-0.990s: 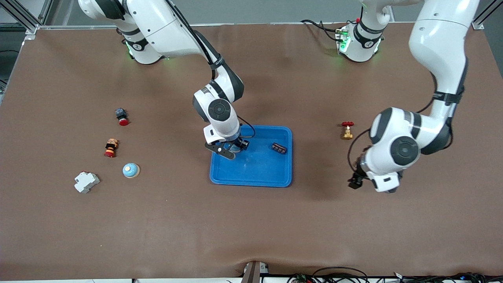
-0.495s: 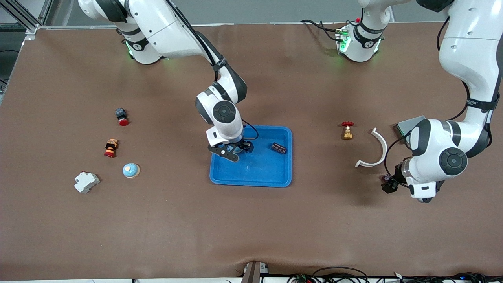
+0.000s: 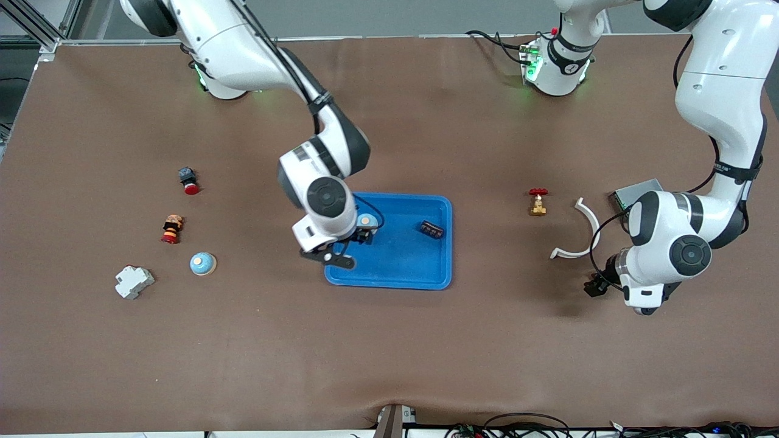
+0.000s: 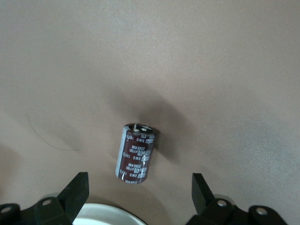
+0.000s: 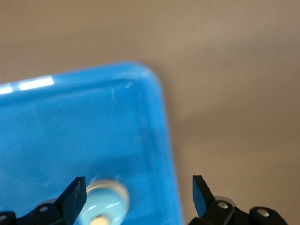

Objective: Place electrolytic capacitor and blue bell in tray
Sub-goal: 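Grasp the second capacitor with the left gripper while the right gripper reaches the bell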

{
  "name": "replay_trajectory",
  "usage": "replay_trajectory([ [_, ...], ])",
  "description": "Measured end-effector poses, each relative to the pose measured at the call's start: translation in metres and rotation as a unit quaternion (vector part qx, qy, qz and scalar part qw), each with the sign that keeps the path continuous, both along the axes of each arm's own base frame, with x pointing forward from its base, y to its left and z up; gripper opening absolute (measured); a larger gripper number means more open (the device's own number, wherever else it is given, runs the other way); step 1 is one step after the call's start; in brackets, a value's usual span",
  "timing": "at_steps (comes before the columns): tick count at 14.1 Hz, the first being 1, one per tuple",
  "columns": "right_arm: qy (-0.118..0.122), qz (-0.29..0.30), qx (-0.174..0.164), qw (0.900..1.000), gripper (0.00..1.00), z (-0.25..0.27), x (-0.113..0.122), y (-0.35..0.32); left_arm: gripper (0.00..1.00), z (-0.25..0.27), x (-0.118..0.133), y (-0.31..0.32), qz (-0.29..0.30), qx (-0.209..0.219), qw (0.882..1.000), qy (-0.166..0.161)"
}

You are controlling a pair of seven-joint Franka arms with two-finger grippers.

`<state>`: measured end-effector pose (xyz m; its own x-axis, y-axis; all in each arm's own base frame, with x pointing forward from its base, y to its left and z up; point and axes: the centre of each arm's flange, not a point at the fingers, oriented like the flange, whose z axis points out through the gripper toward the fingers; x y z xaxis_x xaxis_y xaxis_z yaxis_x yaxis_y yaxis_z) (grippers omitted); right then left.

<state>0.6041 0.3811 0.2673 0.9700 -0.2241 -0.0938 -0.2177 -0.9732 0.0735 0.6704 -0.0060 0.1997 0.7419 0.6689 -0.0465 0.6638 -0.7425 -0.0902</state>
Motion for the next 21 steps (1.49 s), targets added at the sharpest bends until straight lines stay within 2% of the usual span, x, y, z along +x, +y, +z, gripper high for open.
replay_trajectory([
  [3,-0.003,0.039,-0.008,0.999,1.0,0.015,0.027,-0.051,0.92,-0.007,-0.001,0.0,-0.024,0.012,1.0,0.002],
  [5,-0.002,0.07,-0.007,0.998,1.0,0.028,0.038,-0.089,0.81,-0.012,-0.001,-0.001,-0.035,0.014,0.999,0.004],
  [8,0.003,0.103,0.002,0.995,1.0,0.05,0.051,-0.167,0.75,-0.013,0.0,-0.001,-0.048,0.022,0.999,0.002],
  [10,0.003,0.113,0.01,0.994,1.0,0.058,0.054,-0.224,0.59,-0.012,0.0,0.0,-0.048,0.023,0.999,0.001],
  [12,-0.01,0.116,0.016,0.993,1.0,0.056,0.049,-0.26,0.36,-0.012,0.0,0.0,-0.049,0.023,0.999,0.001],
  [15,-0.035,0.13,0.02,0.991,1.0,0.04,0.03,-0.287,0.33,-0.011,0.001,-0.001,-0.05,0.023,0.998,0.0],
  [18,-0.046,0.142,0.021,0.989,1.0,0.026,0.019,-0.314,0.33,-0.005,0.006,0.001,-0.042,0.02,0.999,-0.008],
  [21,-0.062,0.151,0.02,0.986,1.0,0.019,0.018,-0.339,0.33,0.015,0.018,-0.011,0.001,-0.014,1.0,-0.018],
])
